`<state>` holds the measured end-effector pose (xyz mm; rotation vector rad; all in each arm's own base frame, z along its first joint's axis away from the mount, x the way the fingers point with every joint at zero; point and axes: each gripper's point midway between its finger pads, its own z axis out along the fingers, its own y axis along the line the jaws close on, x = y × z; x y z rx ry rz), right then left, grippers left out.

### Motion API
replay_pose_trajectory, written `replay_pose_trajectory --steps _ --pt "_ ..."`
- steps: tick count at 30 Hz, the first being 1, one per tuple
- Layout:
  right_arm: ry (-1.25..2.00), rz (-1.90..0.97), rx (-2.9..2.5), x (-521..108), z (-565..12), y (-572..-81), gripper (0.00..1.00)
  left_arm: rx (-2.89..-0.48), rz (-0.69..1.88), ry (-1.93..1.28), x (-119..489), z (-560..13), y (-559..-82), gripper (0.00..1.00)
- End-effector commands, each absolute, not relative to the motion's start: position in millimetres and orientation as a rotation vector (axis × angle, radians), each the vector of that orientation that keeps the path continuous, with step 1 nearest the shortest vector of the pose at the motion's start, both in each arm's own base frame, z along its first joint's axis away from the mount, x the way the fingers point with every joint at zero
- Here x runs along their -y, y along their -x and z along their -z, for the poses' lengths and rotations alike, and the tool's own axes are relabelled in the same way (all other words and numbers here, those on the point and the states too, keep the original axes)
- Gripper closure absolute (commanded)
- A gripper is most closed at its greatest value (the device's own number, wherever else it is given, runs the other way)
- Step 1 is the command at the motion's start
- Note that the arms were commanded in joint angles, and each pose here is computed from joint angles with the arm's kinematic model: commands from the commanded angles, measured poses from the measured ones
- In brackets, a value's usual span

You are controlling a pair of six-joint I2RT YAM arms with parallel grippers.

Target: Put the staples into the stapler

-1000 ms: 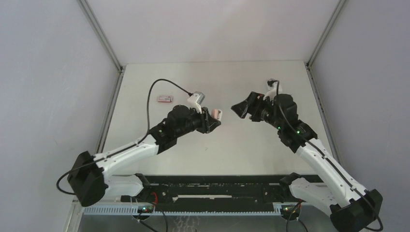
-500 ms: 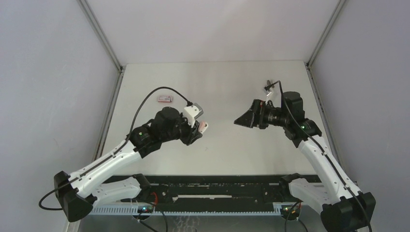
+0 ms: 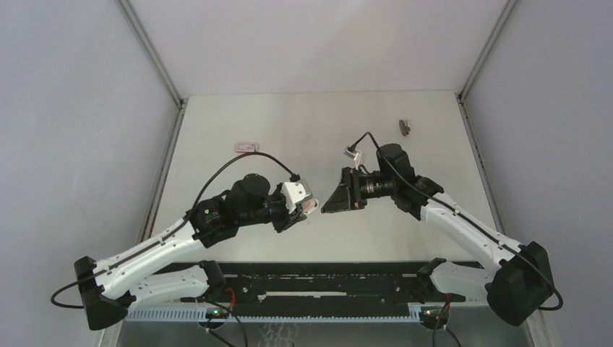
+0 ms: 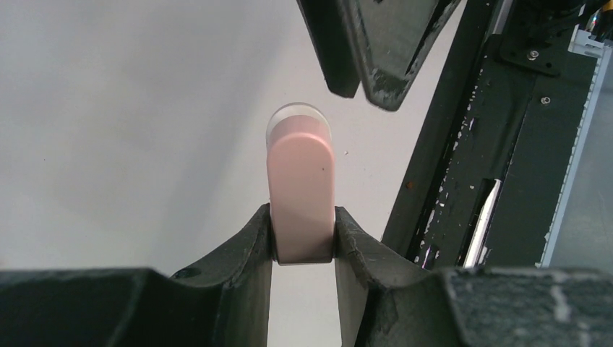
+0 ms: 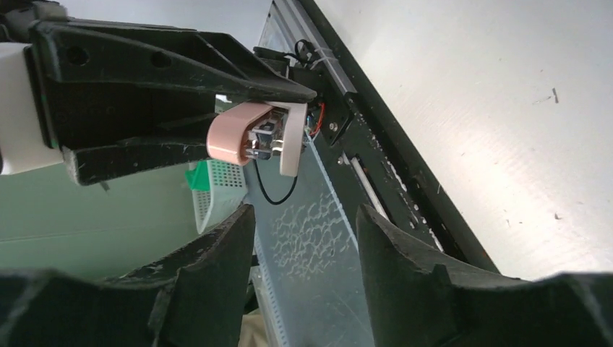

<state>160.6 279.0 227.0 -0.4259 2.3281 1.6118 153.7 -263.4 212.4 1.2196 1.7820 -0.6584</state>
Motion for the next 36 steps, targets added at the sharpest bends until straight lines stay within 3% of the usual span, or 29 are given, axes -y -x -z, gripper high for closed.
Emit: replay_pose_trajectory --steps 1,16,29,36 --pt "0.399 -1.684 -2.259 -291 -239 -165 0.50 -1.706 0.658 -1.239 267 -220 -152 1.00" --pt "0.414 -1.727 -2.258 -298 -240 -162 0.71 -1.691 0.675 -1.268 271 -221 -145 1.00" --pt "0.417 -1.767 -2.260 -307 -242 -158 0.79 -1.685 0.681 -1.268 271 -223 -144 1.00" --pt "0.426 -1.780 -2.271 -311 -240 -156 0.89 -1.672 0.690 -1.254 271 -227 -143 1.00"
